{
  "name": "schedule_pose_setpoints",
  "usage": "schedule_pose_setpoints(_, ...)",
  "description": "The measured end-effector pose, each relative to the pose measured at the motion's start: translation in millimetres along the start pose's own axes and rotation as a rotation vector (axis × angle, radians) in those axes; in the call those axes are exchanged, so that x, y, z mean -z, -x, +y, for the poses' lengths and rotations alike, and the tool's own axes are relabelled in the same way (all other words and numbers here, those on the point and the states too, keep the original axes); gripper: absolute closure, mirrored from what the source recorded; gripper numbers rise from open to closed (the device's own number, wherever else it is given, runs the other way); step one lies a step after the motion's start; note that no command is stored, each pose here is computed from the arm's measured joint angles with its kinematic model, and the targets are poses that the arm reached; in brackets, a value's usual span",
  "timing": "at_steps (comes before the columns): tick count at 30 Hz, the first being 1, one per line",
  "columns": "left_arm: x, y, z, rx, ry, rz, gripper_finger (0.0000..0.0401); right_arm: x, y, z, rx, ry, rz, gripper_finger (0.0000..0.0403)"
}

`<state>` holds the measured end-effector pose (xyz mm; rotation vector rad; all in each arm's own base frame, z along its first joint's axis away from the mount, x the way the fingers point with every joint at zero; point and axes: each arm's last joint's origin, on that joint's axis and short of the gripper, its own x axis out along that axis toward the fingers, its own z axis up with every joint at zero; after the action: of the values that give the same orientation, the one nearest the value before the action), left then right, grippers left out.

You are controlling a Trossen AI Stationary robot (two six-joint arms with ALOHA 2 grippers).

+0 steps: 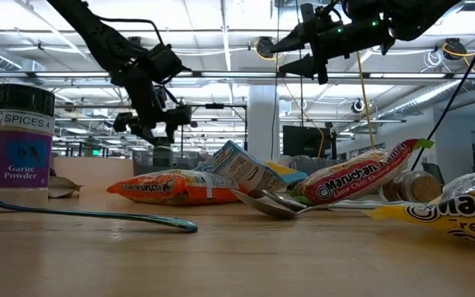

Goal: Pick & Place Food Item
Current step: Put the green seasoning bottle into the left black bin

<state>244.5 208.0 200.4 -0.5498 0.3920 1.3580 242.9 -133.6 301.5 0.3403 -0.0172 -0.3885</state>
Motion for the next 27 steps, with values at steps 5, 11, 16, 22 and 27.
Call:
schedule_pose_setpoints(5,0.1,-0.9,0.0,-0.014,-0.004,-0.012,0.0191,1.3,0.0,-0.4,0.005,-0.003,0.013,0.0124)
schedule_pose_setpoints(11,-0.2,-2.8,1.6,-0.030,-0.006,-0.016,0.0191,1.5,0.0,-0.5,0.006,-0.002,0.015,0.0124)
schedule_pose_setpoints(16,4.1,-8.7,1.2,-0.038,-0.015,-0.004,0.0191,1.4,0.0,-0.5,0.006,-0.002,0.014,0.0124)
schedule_pose_setpoints(22,5.4,-9.9,1.7,-0.046,-0.014,0.000,0.0191,1.5,0.0,-0.5,0.006,-0.002,0.015,0.0124)
schedule_pose_setpoints(27,5.0,-10.5,2.7,-0.050,-0.016,0.000,0.0191,1.6,0.0,-0.6,0.006,-0.002,0.016,0.0124)
